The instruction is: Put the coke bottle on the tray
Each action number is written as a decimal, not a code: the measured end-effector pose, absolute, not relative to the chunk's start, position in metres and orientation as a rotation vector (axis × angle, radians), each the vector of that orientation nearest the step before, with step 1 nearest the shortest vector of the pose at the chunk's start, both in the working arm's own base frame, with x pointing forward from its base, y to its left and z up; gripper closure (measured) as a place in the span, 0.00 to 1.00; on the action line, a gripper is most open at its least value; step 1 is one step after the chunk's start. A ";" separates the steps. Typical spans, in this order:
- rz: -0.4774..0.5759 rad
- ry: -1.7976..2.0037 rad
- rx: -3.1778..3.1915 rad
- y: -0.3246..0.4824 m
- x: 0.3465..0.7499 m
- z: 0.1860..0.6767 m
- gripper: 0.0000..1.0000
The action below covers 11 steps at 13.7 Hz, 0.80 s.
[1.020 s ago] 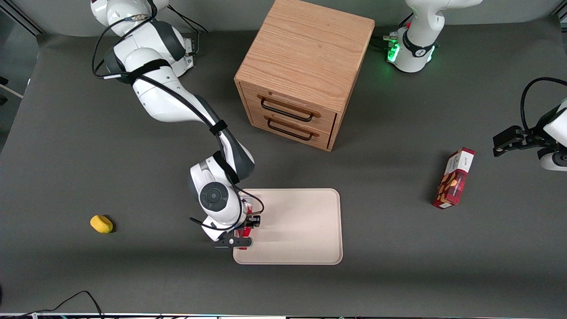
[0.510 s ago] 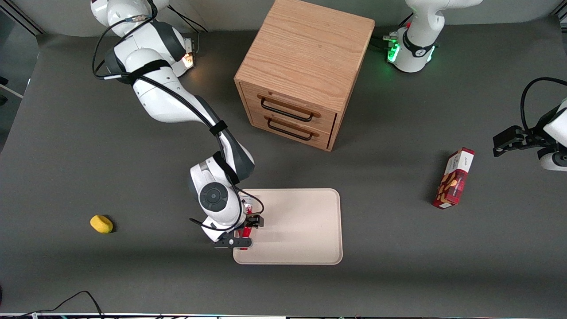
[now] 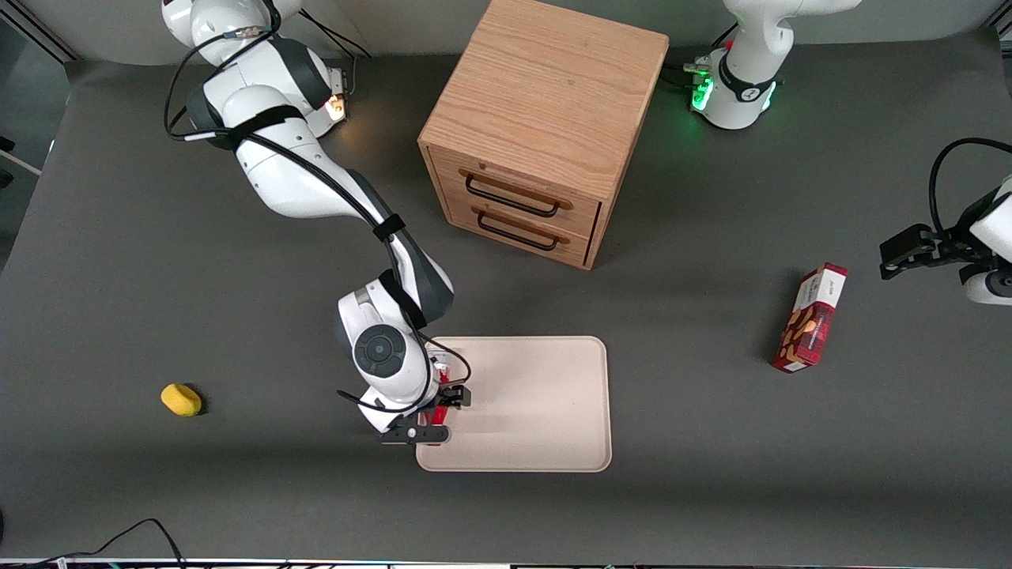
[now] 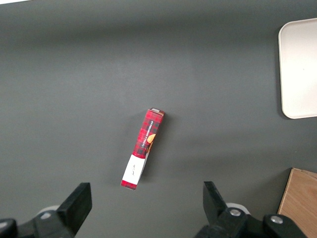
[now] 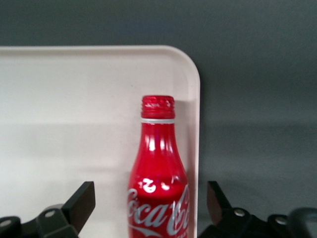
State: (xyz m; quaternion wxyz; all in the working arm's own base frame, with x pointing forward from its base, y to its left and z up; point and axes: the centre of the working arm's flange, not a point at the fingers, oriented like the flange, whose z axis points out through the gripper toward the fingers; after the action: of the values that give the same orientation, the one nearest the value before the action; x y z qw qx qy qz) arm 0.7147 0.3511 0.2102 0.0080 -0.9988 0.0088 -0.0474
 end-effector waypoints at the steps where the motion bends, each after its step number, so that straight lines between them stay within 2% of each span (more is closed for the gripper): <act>1: -0.121 0.029 -3.134 0.351 0.714 0.221 0.00; 4: -0.035 0.077 -3.170 0.344 0.709 0.283 0.00; 6: -0.001 0.120 -3.175 0.330 0.697 0.348 0.00; 11: 0.090 0.179 -3.178 0.273 0.655 0.406 0.00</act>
State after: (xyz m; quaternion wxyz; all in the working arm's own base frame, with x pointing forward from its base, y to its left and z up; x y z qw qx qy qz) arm 0.6554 0.2730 0.4058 -0.0215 -0.9978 0.0563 0.0282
